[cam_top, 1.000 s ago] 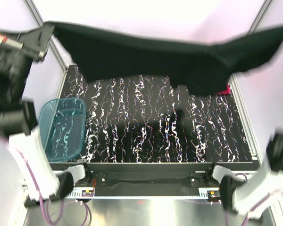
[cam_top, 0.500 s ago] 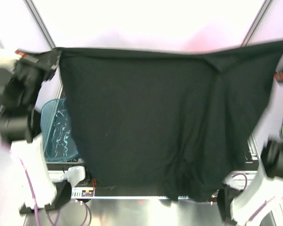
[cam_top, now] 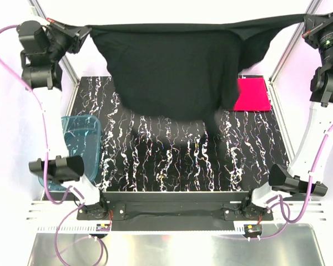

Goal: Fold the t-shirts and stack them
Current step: Flatten the tshirt out

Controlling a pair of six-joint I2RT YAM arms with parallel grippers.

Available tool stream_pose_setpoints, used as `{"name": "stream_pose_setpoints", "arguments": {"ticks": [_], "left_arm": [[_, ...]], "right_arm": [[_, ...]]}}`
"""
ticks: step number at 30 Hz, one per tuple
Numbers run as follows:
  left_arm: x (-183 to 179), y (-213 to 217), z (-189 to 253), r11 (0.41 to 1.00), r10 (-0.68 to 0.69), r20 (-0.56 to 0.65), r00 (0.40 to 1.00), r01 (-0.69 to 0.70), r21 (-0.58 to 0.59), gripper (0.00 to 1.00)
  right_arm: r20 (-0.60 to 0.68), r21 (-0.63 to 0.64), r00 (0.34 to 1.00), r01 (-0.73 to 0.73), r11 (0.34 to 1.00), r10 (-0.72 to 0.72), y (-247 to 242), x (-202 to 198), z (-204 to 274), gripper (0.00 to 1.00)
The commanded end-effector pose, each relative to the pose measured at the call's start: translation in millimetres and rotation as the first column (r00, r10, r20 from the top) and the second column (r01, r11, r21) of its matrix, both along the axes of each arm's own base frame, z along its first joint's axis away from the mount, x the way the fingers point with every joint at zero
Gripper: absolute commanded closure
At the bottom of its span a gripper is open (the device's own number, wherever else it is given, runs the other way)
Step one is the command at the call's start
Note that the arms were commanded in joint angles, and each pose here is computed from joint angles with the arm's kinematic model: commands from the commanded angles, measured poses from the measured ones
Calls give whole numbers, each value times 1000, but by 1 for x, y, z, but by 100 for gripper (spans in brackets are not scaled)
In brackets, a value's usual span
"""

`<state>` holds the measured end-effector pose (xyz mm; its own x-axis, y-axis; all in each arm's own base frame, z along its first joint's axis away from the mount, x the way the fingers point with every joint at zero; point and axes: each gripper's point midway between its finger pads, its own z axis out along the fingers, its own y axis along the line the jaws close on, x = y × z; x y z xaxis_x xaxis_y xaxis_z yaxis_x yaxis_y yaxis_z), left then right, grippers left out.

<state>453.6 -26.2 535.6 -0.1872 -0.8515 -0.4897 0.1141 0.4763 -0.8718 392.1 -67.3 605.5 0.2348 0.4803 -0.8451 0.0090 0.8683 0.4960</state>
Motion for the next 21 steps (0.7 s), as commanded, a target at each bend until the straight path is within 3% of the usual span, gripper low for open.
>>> {"name": "stream_pose_setpoints", "arguments": {"ticks": [1, 5, 6, 8, 9, 11, 12, 21], "left_arm": [[7, 24, 58, 996, 84, 212, 974, -83, -14, 100], [-3, 14, 52, 998, 53, 202, 978, -61, 31, 100], [-30, 11, 69, 996, 59, 246, 968, -73, 48, 100], [-47, 10, 54, 993, 75, 220, 973, -93, 72, 100], [-83, 7, 69, 990, 93, 271, 958, -119, 81, 100], [-105, 4, 51, 987, 97, 244, 965, -125, 104, 100], [-140, 0, 64, 982, 103, 295, 950, -145, 124, 100], [-269, -3, 67, 938, 207, 345, 915, -287, 197, 100]], "right_arm": [[235, 0, 965, 123, 992, -120, -21, -33, 66, 100], [236, -18, 967, 105, 994, -98, -14, -42, 68, 100], [224, -22, 970, 107, 994, -100, -12, -49, 67, 100], [245, -52, 963, 130, 990, -113, -6, -75, 78, 100], [235, -57, 964, 141, 988, -124, -4, -84, 76, 100], [271, -83, 950, 186, 979, -158, 3, -124, 88, 100], [285, -84, 943, 205, 975, -174, 9, -150, 91, 100], [429, -106, 877, 288, 952, -218, 43, -283, 106, 100]]}}
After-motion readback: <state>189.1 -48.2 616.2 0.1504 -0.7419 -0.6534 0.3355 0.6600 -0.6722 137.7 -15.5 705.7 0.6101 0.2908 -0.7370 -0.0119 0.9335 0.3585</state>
